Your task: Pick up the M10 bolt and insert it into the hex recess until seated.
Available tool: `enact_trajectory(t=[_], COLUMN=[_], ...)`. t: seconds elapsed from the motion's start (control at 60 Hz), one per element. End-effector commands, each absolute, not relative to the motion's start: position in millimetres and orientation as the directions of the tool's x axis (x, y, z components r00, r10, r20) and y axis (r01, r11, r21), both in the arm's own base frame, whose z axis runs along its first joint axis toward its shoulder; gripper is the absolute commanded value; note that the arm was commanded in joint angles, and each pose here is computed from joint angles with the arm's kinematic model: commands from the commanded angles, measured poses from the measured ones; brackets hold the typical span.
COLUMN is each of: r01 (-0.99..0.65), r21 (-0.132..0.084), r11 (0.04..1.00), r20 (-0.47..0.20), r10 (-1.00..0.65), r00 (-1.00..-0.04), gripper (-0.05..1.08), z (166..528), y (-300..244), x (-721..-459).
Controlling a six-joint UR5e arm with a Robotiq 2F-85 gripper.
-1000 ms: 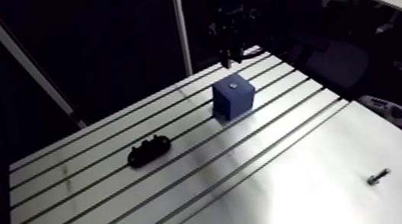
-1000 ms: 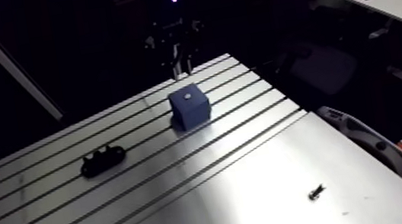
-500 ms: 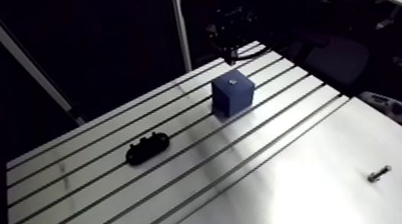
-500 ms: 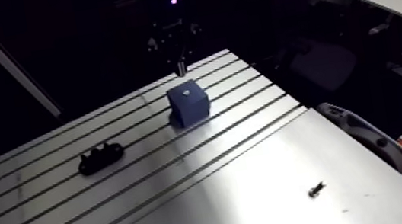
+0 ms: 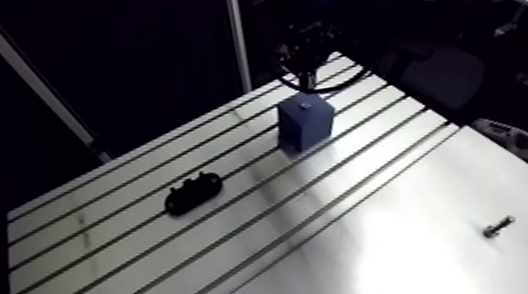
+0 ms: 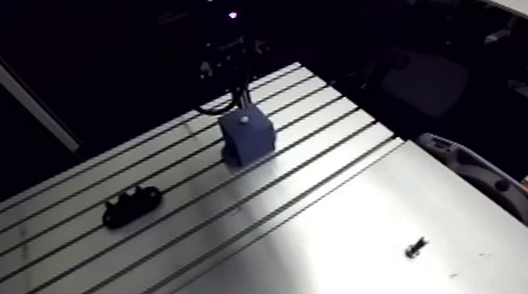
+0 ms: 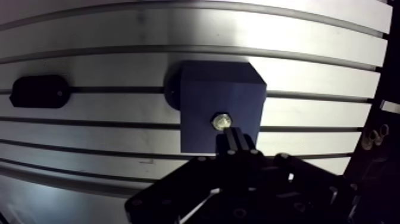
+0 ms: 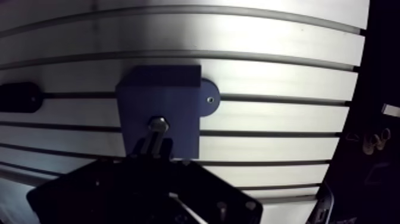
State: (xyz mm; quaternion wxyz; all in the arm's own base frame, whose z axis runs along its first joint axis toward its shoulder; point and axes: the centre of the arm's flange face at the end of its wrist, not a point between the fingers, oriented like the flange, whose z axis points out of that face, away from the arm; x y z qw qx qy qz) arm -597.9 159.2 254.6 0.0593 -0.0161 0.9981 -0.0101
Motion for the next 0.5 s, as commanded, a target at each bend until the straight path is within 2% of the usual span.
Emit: enact_trajectory(t=[0.017, 0.5], r01=[-0.033, -0.035], r21=[-0.020, -0.027], r11=[0.999, 0.999], r20=[-0.123, -0.132], r10=[-0.035, -0.039], r00=[-0.992, -0.990], gripper=[1.08, 1.08], z=[248.5, 241.0], y=[159.8, 159.2], x=[-598.2, -599.4])
